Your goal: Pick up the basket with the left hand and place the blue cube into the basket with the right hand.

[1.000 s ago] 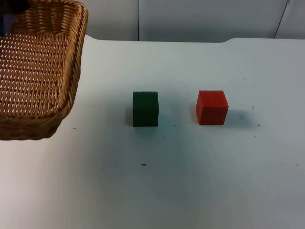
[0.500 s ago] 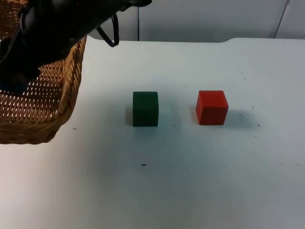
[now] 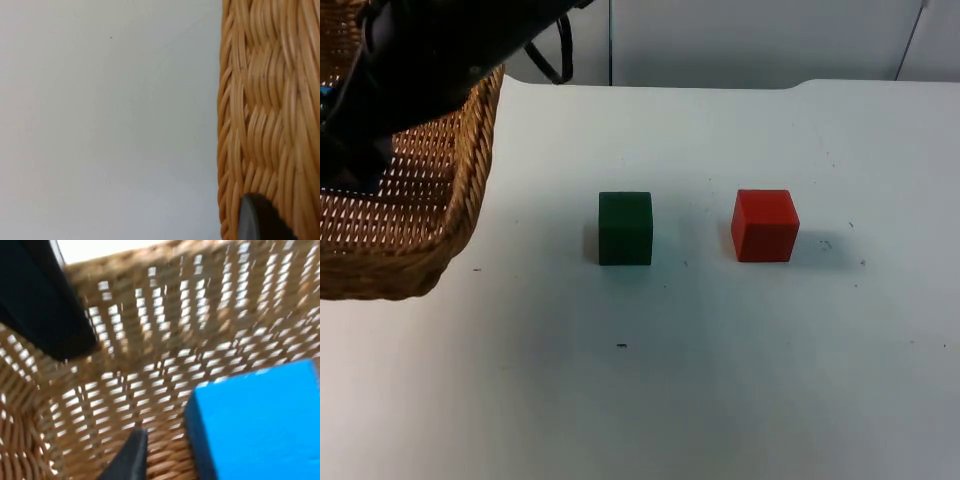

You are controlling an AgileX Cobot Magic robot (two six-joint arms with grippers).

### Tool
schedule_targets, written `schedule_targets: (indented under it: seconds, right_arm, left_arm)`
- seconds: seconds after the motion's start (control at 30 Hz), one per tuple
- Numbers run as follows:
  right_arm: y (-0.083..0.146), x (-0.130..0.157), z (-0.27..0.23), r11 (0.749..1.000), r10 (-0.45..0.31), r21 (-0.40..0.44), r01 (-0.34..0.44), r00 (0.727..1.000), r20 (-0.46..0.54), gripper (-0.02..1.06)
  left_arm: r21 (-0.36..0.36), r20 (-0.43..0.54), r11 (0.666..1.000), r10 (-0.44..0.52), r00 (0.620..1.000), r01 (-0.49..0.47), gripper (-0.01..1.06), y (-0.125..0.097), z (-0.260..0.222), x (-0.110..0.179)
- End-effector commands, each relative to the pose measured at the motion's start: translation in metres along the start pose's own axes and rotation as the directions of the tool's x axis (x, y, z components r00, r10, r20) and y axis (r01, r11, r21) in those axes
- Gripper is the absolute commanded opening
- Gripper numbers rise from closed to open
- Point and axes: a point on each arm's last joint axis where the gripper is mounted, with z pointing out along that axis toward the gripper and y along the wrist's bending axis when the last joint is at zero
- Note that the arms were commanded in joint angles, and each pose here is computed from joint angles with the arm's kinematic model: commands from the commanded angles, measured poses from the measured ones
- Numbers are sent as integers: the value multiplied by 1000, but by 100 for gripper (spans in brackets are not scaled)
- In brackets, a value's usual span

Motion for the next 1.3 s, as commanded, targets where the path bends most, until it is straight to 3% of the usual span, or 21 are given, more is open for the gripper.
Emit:
schedule_targets:
  seconds: [0.0,0.17,0.3,0.5,0.63,0.87,1.27]
  right_arm:
    - [-1,-19,-22,999,-47,29,46,998,45,105]
    - [-1,-41,-68,997,-73,19,72,995,63,105]
    - [1,-49,-104,993,-113,-26,114,993,18,105]
    - [6,-59,-152,987,-155,-31,155,987,-27,105]
    - [13,-55,-162,984,-162,-94,153,982,-96,105]
    - [13,-51,-164,985,-154,-96,142,979,-136,105]
    - [14,-51,-165,984,-153,-109,138,978,-144,105]
  left_arm:
    - [32,25,999,-17,1000,16,0,-5,-2,-4]
    - [19,39,1000,-18,999,18,0,-3,-2,-5]
    - [17,31,1000,-23,999,22,0,0,5,-7]
    - [72,5,997,-32,999,32,0,11,28,-11]
    - [111,-11,993,-41,999,42,0,20,47,-12]
    - [112,-55,993,-43,998,49,0,34,66,-15]
    - [53,-31,998,-28,999,30,0,52,84,-29]
